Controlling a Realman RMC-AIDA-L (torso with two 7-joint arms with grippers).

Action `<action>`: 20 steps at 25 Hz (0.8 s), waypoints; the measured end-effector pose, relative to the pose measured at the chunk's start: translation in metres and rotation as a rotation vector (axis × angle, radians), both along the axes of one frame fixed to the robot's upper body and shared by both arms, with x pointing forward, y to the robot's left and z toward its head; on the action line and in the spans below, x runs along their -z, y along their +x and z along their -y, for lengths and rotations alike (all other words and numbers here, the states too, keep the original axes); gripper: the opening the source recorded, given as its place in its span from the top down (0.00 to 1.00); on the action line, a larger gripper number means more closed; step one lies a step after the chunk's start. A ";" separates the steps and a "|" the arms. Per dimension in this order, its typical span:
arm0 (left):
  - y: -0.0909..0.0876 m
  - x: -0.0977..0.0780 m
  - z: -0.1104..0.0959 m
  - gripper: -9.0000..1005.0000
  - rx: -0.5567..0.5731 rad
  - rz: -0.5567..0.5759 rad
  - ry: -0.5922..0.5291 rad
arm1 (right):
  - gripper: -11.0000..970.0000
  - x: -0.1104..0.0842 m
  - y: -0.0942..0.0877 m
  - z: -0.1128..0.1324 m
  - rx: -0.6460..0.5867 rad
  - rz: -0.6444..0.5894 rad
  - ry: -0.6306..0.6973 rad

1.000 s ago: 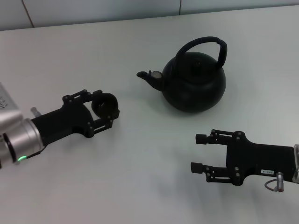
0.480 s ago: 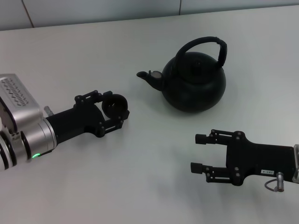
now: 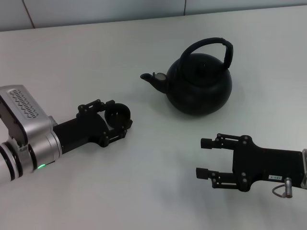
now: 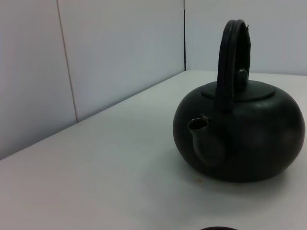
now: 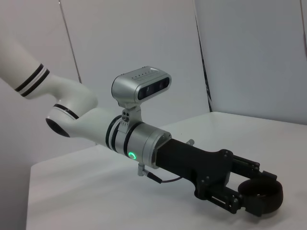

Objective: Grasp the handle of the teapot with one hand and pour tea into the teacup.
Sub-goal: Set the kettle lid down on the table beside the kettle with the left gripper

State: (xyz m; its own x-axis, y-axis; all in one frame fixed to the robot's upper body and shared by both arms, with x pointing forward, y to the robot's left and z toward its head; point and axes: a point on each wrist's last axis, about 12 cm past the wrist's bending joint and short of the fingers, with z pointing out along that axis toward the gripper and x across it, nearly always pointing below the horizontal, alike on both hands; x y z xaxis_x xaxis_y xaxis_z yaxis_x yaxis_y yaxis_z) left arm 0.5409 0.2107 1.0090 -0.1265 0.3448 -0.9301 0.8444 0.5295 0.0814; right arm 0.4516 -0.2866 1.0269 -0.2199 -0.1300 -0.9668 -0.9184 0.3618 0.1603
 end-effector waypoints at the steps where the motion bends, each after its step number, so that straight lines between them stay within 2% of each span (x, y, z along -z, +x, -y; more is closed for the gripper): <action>1: 0.000 0.000 0.001 0.24 0.000 -0.002 0.000 | 0.28 0.000 0.000 0.000 0.000 0.000 0.000; 20: -0.002 0.002 0.004 0.21 -0.008 0.010 -0.002 | 0.29 0.000 -0.001 0.000 0.002 -0.002 0.002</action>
State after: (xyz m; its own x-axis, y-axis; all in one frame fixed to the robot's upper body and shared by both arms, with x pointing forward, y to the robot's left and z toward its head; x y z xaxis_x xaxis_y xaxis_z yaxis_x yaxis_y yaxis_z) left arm 0.5387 0.2063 1.0068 -0.1195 0.3424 -0.9319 0.8395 0.5360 0.0893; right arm 0.4507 -0.2869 1.0266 -0.2219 -0.1275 -0.9667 -0.9175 0.3630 0.1627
